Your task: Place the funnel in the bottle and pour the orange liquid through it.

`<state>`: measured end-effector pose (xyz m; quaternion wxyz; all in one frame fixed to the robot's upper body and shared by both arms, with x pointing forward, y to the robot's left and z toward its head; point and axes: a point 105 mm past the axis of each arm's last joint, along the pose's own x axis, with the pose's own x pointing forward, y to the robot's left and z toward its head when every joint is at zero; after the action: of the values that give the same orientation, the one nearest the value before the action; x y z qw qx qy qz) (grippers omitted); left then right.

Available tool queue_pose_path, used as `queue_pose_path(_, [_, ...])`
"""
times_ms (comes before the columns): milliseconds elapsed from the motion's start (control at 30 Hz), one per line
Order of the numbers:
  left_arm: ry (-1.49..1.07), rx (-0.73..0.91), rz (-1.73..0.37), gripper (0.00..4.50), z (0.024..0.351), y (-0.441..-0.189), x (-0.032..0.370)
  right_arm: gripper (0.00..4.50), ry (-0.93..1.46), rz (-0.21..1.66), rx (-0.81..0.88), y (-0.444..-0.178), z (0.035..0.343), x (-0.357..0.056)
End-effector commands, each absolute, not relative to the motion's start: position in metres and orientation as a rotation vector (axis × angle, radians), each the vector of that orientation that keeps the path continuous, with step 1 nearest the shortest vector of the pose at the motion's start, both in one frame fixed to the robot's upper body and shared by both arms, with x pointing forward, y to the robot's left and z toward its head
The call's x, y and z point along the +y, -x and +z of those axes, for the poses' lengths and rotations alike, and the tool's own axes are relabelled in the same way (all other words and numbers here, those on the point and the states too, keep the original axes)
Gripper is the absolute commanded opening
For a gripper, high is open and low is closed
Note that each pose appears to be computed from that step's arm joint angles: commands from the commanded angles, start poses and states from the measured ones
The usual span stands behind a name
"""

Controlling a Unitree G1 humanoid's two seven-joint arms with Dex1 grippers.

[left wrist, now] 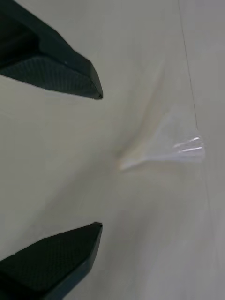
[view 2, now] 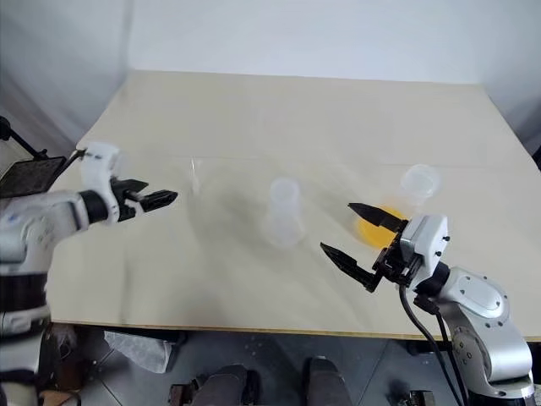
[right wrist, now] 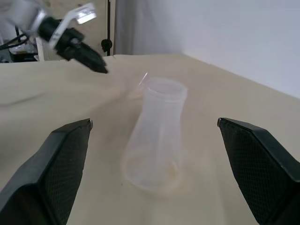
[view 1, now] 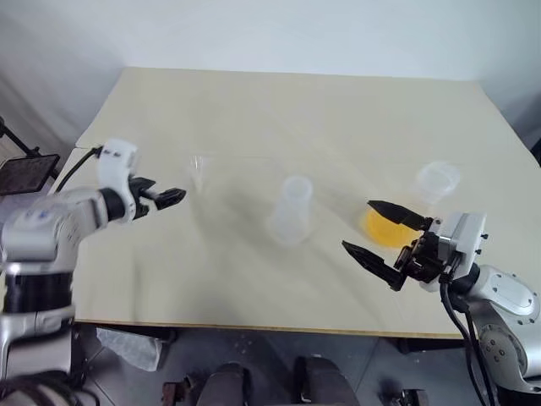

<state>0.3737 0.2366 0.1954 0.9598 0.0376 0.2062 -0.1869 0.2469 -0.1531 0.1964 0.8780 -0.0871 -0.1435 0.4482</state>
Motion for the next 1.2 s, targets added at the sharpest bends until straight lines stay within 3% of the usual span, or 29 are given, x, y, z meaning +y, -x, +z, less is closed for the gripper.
queue_pose_path(33, [-0.069, 0.501, -0.332, 4.47, 0.196, -0.390, 0.235, 4.50, 0.187, 0.949, -0.333, -0.244, 0.203, -0.150])
queue_pose_path(167, [-0.121, 0.613, -0.350, 4.47, 0.189, -0.405, 0.218, 4.50, 0.165, 0.934, -0.347, -0.244, 0.201, -0.146])
queue_pose_path(400, [-0.153, 0.605, -0.374, 4.47, 0.188, -0.435, 0.191, 4.50, 0.147, 0.923, -0.351, -0.242, 0.198, -0.142])
queue_pose_path(833, [-0.168, 0.663, -0.399, 4.47, 0.177, -0.446, 0.182, 4.50, 0.146, 0.919, -0.375, -0.248, 0.199, -0.143])
queue_pose_path(967, [-0.177, 0.678, -0.411, 3.55, 0.172, -0.445, 0.180, 4.50, 0.144, 0.914, -0.387, -0.248, 0.200, -0.142])
queue_pose_path(1200, [-0.165, 0.685, -0.426, 1.23, 0.167, -0.444, 0.180, 4.50, 0.139, 0.911, -0.388, -0.247, 0.196, -0.139])
